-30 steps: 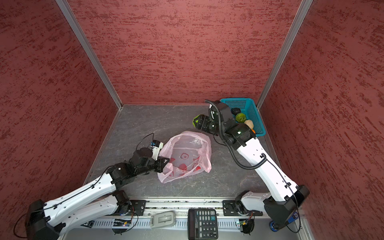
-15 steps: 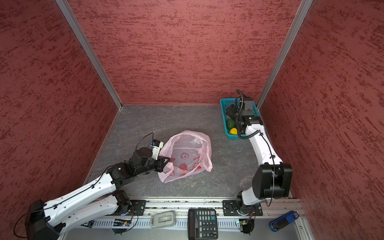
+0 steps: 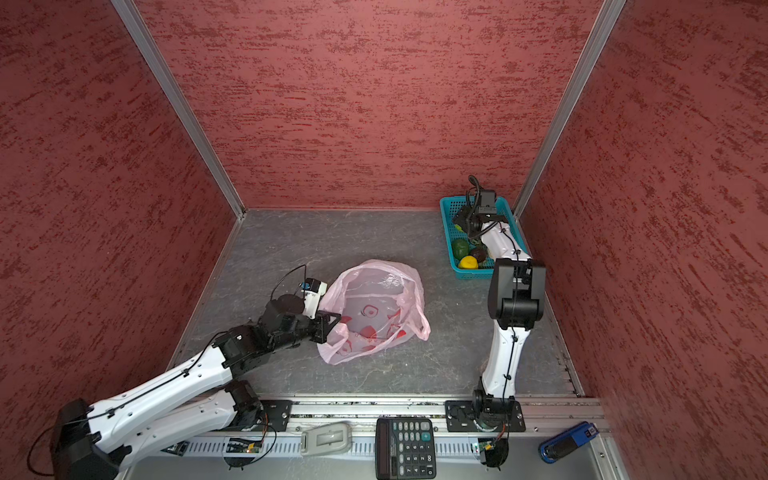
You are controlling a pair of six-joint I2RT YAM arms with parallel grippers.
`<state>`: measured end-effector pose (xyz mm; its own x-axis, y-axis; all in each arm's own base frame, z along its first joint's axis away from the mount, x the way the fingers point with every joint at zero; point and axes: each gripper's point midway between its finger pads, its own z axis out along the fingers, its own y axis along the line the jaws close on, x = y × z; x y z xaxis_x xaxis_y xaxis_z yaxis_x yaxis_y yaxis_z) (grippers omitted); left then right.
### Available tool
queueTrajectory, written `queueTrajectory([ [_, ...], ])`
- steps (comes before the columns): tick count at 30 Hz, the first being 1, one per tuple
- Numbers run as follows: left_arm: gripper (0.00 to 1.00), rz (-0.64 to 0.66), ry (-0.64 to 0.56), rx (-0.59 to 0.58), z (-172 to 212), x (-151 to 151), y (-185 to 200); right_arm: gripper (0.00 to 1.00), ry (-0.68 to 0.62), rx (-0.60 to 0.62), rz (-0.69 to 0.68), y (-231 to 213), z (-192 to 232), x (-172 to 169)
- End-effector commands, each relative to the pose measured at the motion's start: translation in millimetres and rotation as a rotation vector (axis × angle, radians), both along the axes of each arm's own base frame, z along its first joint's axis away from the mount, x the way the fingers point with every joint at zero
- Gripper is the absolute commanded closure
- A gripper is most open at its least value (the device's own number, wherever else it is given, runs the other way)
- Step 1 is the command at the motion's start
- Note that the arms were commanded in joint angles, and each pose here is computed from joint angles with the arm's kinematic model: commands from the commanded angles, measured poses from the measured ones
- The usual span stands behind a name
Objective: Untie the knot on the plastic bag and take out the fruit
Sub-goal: 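Open the right gripper to drop the green fruit into the basket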
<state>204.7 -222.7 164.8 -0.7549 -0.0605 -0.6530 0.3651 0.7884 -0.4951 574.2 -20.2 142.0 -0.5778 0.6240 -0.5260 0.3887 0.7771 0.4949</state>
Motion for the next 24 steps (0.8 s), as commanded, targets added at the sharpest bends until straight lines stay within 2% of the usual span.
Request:
queueTrajectory([
  [1,1.00,0.009,-0.012,-0.018,4,3,-2,0.24,-0.028,-0.006,0.009,-3,6,9],
  [4,1.00,0.010,-0.012,-0.015,3,3,-2,0.16,-0.027,-0.013,0.004,-5,6,9],
  [7,1.00,0.013,-0.011,-0.015,3,4,-2,0.12,-0.033,-0.017,0.006,-5,11,7],
  [15,1.00,0.011,-0.008,-0.017,1,5,-4,0.09,-0.057,-0.001,0.021,1,24,-11],
  [20,1.00,0.021,-0.022,-0.022,4,10,-4,0.09,-0.076,0.018,0.044,14,37,-39],
  [24,1.00,0.042,-0.039,-0.036,9,20,-5,0.09,-0.065,0.032,0.093,33,41,-80],
])
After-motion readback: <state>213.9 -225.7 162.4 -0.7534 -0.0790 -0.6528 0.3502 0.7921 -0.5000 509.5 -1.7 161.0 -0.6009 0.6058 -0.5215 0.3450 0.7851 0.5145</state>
